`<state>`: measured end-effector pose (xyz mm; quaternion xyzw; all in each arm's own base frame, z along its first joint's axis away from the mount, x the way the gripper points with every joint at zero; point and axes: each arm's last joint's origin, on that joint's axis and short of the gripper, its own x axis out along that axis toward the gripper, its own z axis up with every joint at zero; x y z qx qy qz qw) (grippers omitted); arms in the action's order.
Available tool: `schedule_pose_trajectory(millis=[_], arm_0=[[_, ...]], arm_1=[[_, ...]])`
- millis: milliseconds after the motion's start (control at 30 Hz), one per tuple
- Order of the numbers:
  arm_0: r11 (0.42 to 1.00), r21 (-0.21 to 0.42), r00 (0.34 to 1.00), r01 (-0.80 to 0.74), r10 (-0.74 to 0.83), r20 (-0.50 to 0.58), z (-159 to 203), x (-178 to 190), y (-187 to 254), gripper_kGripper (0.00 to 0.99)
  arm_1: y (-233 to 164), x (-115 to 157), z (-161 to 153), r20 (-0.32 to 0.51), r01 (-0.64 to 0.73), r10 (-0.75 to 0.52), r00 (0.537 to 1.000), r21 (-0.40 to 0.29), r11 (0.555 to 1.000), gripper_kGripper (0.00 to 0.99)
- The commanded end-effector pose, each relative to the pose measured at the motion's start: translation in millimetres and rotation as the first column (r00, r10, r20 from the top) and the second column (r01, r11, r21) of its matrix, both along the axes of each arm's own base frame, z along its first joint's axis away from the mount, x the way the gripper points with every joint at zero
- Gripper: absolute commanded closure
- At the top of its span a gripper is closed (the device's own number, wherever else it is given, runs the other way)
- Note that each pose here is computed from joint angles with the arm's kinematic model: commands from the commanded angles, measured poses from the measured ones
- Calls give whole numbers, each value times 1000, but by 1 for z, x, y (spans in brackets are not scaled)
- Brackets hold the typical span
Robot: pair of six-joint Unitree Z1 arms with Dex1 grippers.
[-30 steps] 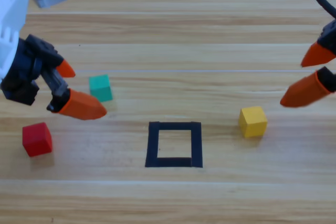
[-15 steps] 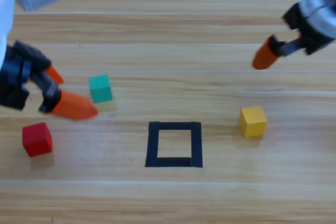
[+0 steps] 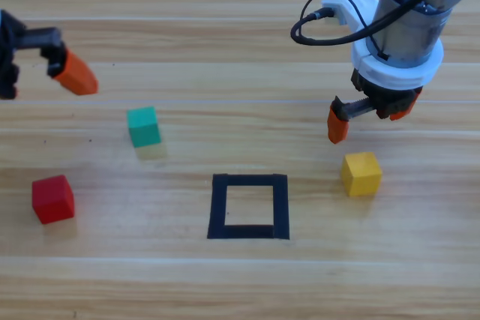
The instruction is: Stack the blocks in the rectangular block: red at the bottom, yellow in the middle, green on top
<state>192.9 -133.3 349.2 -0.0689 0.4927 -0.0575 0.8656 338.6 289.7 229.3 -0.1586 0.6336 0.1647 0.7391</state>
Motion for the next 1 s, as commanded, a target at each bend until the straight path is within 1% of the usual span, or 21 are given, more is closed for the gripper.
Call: schedule_pose_trajectory(millis=[33,67,200,300,400,467,600,833,967,1000], arm_0=[[976,79,970,-203,211,-123,-20,25,16,14],[971,98,962,-220,232,-142,-23,29,14,16],[929,226,914,-292,340,-220,-42,54,2,16],[907,294,885,-302,382,-266,-59,68,-7,16],[904,315,870,-289,385,-308,-73,72,-10,17],[914,309,860,-263,368,-354,-81,72,-11,24],[926,265,849,-269,358,-389,-92,69,-9,30],[934,189,831,-305,357,-426,-109,69,1,30],[928,174,824,-329,372,-428,-117,69,5,27],[926,173,822,-335,377,-427,-119,69,7,24]], arm_1=[[4,-10,-39,-131,41,-46,990,-39,998,17],[3,-12,-41,-136,61,-67,988,-47,997,17],[1,-15,-47,-152,132,-140,978,-65,989,17],[1,-17,-52,-162,173,-184,970,-80,982,17],[4,-21,-56,-167,202,-215,962,-89,975,17],[8,-22,-63,-176,213,-229,958,-103,972,19],[12,-20,-76,-193,210,-230,954,-116,971,17],[13,-19,-77,-194,210,-229,954,-112,971,28],[15,-18,-81,-213,208,-225,951,-99,973,202],[16,-19,-83,-223,206,-222,949,-94,974,261]])
